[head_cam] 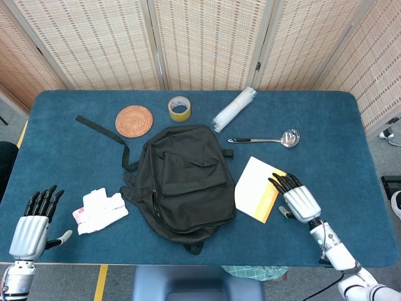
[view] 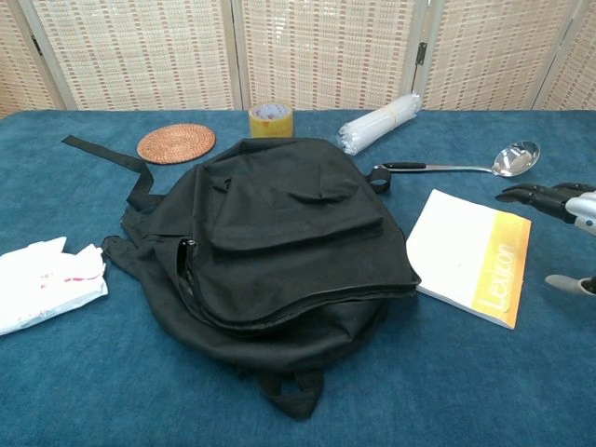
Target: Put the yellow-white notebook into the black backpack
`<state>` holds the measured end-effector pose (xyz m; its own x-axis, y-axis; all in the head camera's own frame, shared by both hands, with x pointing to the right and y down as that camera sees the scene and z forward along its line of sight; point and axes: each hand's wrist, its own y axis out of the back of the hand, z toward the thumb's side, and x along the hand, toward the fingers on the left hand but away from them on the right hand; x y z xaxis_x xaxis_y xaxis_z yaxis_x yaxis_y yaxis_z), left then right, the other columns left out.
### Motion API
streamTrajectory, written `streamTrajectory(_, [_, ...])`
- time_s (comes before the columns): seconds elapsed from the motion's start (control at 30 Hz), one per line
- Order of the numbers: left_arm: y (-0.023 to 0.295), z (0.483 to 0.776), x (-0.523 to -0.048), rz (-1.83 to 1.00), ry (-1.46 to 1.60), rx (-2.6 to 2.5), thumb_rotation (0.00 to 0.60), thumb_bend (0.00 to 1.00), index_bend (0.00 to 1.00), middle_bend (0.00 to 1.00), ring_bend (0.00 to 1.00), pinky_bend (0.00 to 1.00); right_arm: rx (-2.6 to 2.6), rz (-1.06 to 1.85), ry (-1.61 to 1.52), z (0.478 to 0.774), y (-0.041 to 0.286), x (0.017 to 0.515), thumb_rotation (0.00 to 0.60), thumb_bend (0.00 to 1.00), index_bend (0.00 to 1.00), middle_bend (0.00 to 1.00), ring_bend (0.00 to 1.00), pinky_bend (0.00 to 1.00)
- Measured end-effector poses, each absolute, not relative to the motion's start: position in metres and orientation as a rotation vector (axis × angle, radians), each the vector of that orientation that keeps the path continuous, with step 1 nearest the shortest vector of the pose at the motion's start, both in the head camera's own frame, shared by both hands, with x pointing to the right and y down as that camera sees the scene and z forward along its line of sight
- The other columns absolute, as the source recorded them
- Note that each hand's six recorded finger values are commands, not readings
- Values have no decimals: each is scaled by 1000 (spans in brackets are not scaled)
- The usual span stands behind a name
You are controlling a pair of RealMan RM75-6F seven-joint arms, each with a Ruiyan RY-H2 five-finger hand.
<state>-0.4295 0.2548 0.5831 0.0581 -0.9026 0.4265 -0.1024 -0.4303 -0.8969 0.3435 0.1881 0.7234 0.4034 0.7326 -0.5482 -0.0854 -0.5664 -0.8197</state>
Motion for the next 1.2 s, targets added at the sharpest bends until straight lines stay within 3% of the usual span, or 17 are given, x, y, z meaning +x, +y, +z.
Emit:
streamTrajectory(0.5, [254, 586, -429, -1455, 1019, -1637, 600, 197, 98, 50, 73, 0, -1879, 1251, -521, 752, 191, 332, 600, 338, 2, 80, 126, 90])
streamTrajectory(1.2, [254, 585, -433, -1459, 1027, -1630, 600, 197, 96, 50, 73, 0, -1902, 1165, -607, 750, 168, 310, 600, 337, 71, 133, 185, 109])
